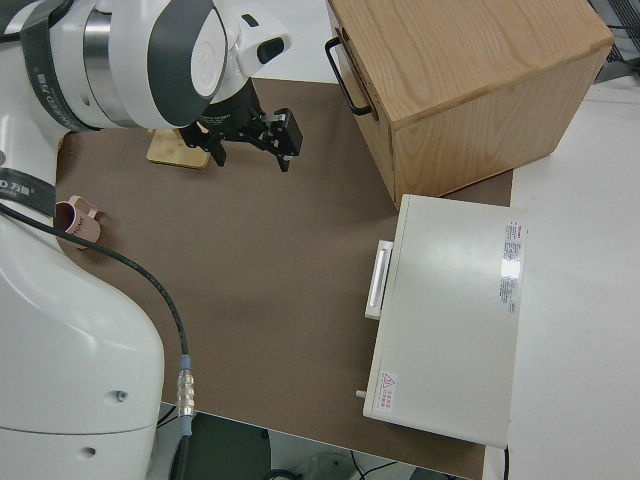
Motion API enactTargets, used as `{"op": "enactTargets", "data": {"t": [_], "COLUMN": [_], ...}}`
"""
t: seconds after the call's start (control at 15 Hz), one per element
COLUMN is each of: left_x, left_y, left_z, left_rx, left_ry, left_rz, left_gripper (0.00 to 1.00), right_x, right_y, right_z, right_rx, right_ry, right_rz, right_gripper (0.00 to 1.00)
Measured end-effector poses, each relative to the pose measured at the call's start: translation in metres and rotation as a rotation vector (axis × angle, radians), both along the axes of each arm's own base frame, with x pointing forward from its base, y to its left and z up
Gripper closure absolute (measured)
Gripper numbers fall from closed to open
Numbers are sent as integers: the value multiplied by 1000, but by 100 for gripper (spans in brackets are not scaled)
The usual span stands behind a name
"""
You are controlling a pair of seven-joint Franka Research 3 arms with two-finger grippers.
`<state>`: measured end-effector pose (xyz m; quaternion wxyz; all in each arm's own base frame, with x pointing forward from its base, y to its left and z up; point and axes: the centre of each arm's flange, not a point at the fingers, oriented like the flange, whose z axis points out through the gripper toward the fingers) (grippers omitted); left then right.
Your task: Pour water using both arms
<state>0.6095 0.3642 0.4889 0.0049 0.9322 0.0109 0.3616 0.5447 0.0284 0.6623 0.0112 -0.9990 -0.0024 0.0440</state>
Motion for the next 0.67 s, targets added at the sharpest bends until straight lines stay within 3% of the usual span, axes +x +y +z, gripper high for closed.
{"op": "enactTargets", "data": {"t": [0.2,0.27,0.47,0.67], "left_x": [0,0,-2,-5], "left_y": [0,0,3,6], "left_z": [0,0,1,1], "left_rx": [3,4,7,-15], "left_ry": [0,0,-2,17], "left_rz": [-4,-4,1,-9], "left_gripper": [36,32,4,0], "right_x": [0,0,0,0], "right_y": [0,0,0,0], "right_z": [0,0,0,0], "right_rx": [0,0,0,0], "right_ry": [0,0,0,0], "right_rz": [0,0,0,0], "right_gripper": [1,1,1,1]}}
